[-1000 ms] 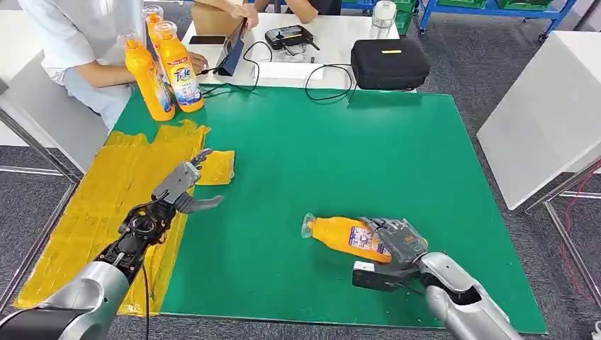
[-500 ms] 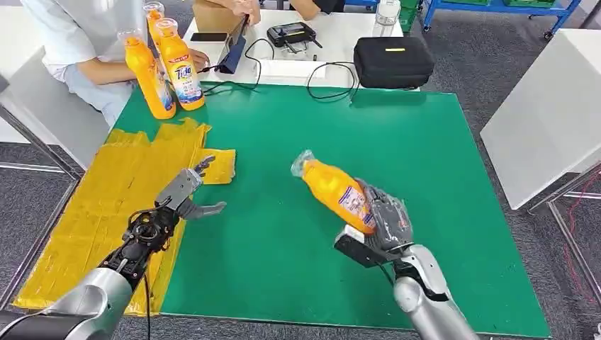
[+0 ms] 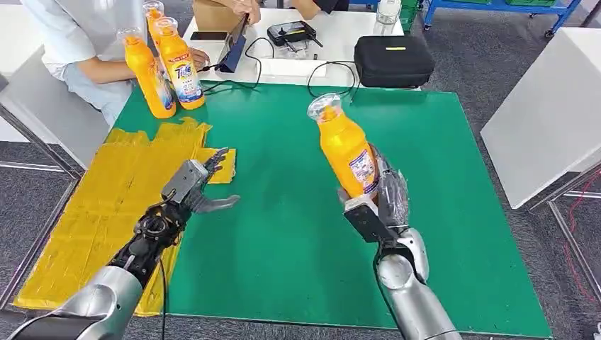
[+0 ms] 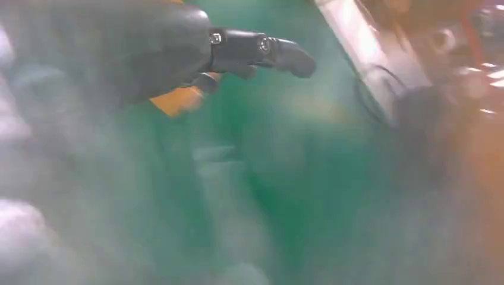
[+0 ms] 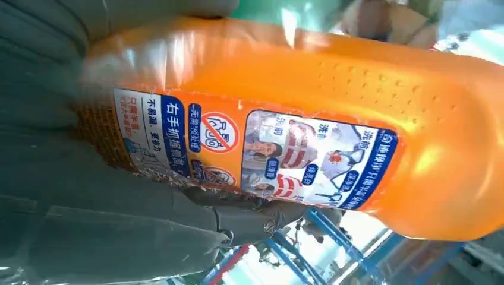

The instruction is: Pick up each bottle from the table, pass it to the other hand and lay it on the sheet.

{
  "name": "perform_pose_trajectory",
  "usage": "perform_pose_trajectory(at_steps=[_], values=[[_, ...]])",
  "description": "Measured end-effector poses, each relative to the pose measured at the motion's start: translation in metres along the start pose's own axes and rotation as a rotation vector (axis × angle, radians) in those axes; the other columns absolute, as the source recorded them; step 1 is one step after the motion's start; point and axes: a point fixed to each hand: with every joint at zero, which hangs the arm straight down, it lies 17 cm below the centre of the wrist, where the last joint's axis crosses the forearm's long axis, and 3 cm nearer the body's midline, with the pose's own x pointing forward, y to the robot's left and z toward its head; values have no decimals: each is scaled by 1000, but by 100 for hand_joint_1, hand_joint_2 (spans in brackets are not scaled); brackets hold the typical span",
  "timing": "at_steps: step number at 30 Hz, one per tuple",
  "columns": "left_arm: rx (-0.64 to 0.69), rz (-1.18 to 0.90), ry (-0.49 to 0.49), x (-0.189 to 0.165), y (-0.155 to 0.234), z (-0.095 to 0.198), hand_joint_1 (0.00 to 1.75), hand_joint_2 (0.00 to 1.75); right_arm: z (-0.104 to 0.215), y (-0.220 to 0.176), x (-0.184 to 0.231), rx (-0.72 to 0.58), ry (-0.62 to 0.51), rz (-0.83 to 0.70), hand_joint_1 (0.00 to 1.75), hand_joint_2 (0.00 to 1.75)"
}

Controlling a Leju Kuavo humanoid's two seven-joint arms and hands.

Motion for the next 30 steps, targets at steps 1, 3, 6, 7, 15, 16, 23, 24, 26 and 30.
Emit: perform_pose_trajectory(at_steps=[1,3,6,7,15,16,23,24,26,30], values=[[-16,53,-22,9,-6,-2,0,175,-3,0,5,-14,-5,-36,175,175],[-35,124,-63,27,-15,-5,0,175,-7,3,13,-25,-15,-100,175,175],[-41,143,-94,42,-20,-9,0,175,-11,6,19,-34,-18,-132,175,175],[-41,142,-102,45,-20,-9,0,175,-12,7,20,-36,-19,-138,175,175],[-50,179,-166,66,-23,-8,0,175,-14,21,25,-1,-12,-181,175,175],[-62,204,-181,72,-27,-8,0,175,-14,28,28,14,-14,-190,175,175],[-115,328,-226,97,-41,-6,0,175,-12,68,45,104,-29,-204,175,175],[-118,339,-228,98,-41,-6,0,175,-10,72,46,115,-28,-205,175,175],[-126,348,-229,99,-45,-6,0,175,-6,82,47,138,-25,-202,175,175],[-150,352,-234,103,-54,-6,0,175,3,101,49,192,-23,-194,175,175]])
